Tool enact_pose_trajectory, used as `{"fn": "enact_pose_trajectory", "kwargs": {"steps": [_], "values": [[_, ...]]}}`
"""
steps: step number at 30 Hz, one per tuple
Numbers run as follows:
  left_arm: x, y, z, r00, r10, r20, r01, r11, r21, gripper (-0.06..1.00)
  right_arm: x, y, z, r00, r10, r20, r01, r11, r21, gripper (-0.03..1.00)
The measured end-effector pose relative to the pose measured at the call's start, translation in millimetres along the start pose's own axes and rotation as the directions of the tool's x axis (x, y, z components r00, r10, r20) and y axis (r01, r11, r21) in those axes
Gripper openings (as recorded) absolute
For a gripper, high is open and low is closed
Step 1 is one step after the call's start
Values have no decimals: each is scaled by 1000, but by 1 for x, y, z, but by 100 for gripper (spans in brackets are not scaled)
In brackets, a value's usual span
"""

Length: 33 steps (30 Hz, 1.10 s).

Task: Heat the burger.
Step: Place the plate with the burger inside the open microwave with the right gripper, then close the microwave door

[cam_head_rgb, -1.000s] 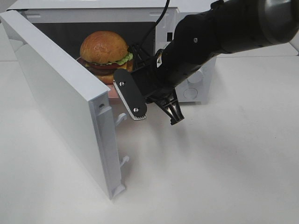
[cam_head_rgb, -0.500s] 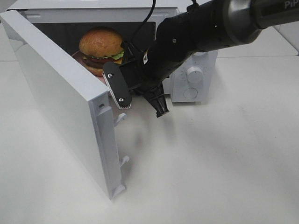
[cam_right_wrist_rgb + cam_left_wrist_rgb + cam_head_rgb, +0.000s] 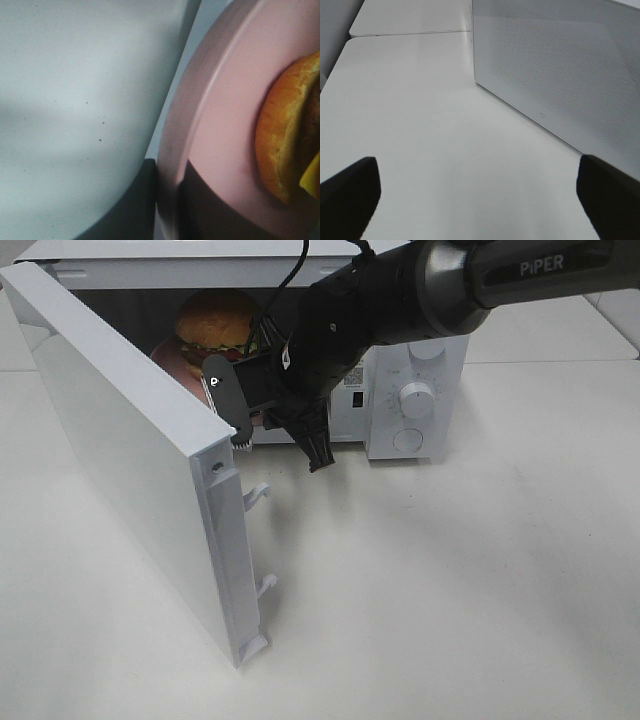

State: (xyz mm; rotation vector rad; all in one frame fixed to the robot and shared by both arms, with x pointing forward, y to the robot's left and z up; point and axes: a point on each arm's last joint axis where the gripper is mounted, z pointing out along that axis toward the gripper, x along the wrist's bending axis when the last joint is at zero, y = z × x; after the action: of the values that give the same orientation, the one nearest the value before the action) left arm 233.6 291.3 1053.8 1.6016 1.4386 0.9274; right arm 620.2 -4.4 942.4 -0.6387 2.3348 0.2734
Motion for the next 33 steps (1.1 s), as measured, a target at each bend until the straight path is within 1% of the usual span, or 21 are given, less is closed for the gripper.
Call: {"fn": "enact_pose_trajectory", "kwargs": {"steps": [6,11,23,28,33], "values": [[0,0,0,1000,0,0,0,1000,0,99,-10,-2,8,999,32,12,-33,999,41,9],[0,0,0,1000,0,0,0,1000,0,99,-15,-2,14,998,53,18,-54,997,53,9],[0,0,0,1000,0,0,0,1000,0,99,-13,-2,32,998,60,6,-60,996,59,9],[1,0,0,1000,5,-8,-4,1000,1,99,-14,-1,37,995,101,17,-102,993,54,9],[1,0,0,1000,7,-11,-6,1000,2,99,-14,-1,37,994,112,19,-113,992,54,9]]}}
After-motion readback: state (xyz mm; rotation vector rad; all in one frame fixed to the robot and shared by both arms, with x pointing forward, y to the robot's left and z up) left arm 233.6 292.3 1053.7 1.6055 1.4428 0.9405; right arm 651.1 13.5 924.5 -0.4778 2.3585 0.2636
